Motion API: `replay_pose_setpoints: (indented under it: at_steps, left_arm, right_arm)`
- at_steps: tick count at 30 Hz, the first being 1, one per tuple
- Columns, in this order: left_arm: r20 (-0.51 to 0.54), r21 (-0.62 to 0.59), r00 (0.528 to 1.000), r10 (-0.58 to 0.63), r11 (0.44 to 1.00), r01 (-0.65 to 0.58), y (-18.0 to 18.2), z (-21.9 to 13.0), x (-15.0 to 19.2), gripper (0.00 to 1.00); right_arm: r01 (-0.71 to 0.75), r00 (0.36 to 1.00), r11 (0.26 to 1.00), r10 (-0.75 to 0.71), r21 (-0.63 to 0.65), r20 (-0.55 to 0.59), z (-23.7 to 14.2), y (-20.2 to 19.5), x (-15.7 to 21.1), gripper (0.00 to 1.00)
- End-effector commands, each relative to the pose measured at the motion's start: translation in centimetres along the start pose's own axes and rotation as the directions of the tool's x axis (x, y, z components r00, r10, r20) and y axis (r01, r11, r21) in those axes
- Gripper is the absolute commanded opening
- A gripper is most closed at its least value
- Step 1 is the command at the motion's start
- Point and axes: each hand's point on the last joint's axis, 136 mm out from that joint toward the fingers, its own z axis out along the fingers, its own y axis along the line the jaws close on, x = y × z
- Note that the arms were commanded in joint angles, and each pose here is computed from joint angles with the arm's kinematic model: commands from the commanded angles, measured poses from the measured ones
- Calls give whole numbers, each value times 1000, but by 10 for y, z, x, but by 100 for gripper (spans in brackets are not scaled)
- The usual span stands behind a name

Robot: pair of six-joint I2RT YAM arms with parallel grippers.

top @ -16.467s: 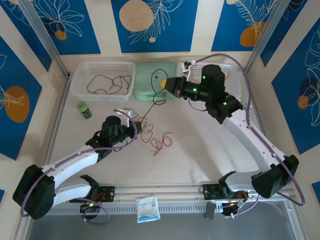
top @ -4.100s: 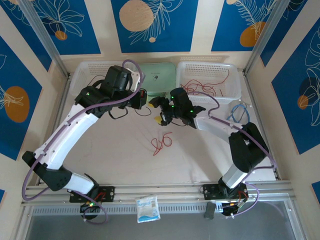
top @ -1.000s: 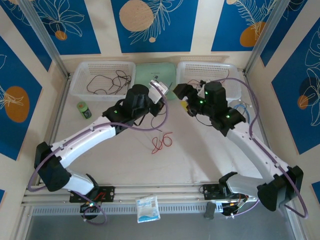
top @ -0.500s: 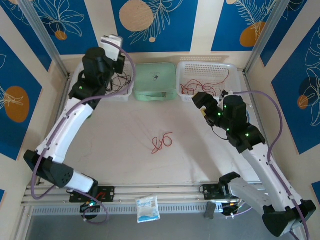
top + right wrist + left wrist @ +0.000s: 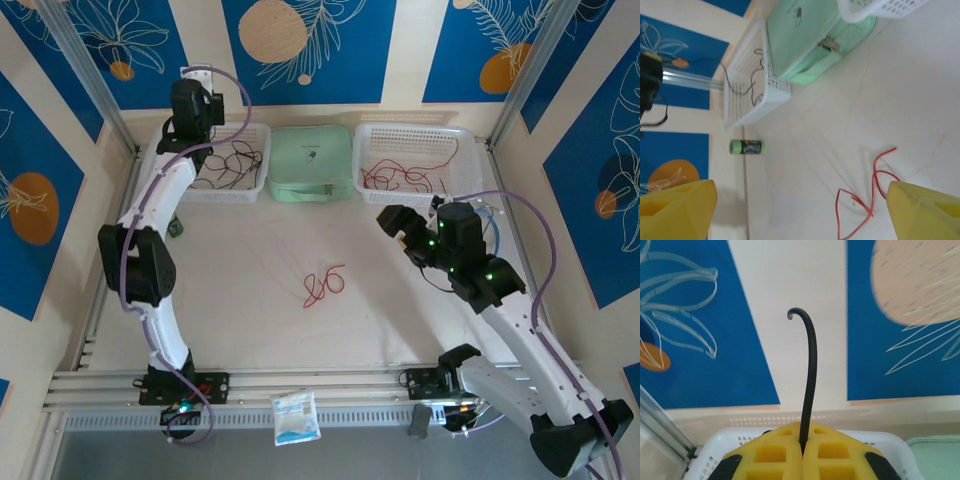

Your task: Untangle the cables

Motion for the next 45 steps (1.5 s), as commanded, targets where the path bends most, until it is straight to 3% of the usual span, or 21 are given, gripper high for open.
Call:
replay_pose_setpoints:
  at_steps: [1,9,11,14,16,18,21,25,33,39,45]
  left_arm:
    - [18,0,996,-90,996,90,6,19,3,0]
    - [-192,-24,968,-163,987,161,-2,41,112,1]
    - [-224,-23,958,-182,983,181,-4,40,126,13]
    - [-249,13,948,-197,978,207,-12,36,130,40]
    - [-257,36,945,-202,975,218,-15,33,125,67]
    - [-258,59,945,-200,973,222,-18,29,114,85]
    - [-254,87,946,-199,970,227,-20,21,92,100]
    - [-226,119,953,-201,966,231,-19,2,61,100]
    - [-220,189,952,-214,948,257,-17,-56,12,100]
    - [-288,228,933,-215,931,285,-23,-107,11,100]
    - [-362,260,903,-230,905,335,-36,-154,37,100]
  right_arm:
    - [66,995,994,-59,84,-85,7,-18,23,87]
    - [203,932,959,-126,200,-341,42,-35,89,77]
    - [244,906,944,-140,221,-399,52,-40,107,73]
    - [363,850,904,-222,225,-478,65,-50,128,68]
    - [473,787,864,-324,176,-524,74,-56,140,66]
    - [562,721,820,-421,110,-550,84,-61,150,64]
    - [664,630,748,-552,10,-547,99,-64,158,61]
    - [706,566,707,-598,-40,-568,118,-71,169,57]
    - [706,538,706,-583,-53,-608,150,-81,186,48]
    - [696,550,716,-582,-57,-599,162,-76,188,42]
    - [688,546,723,-576,-66,-609,171,-75,196,36]
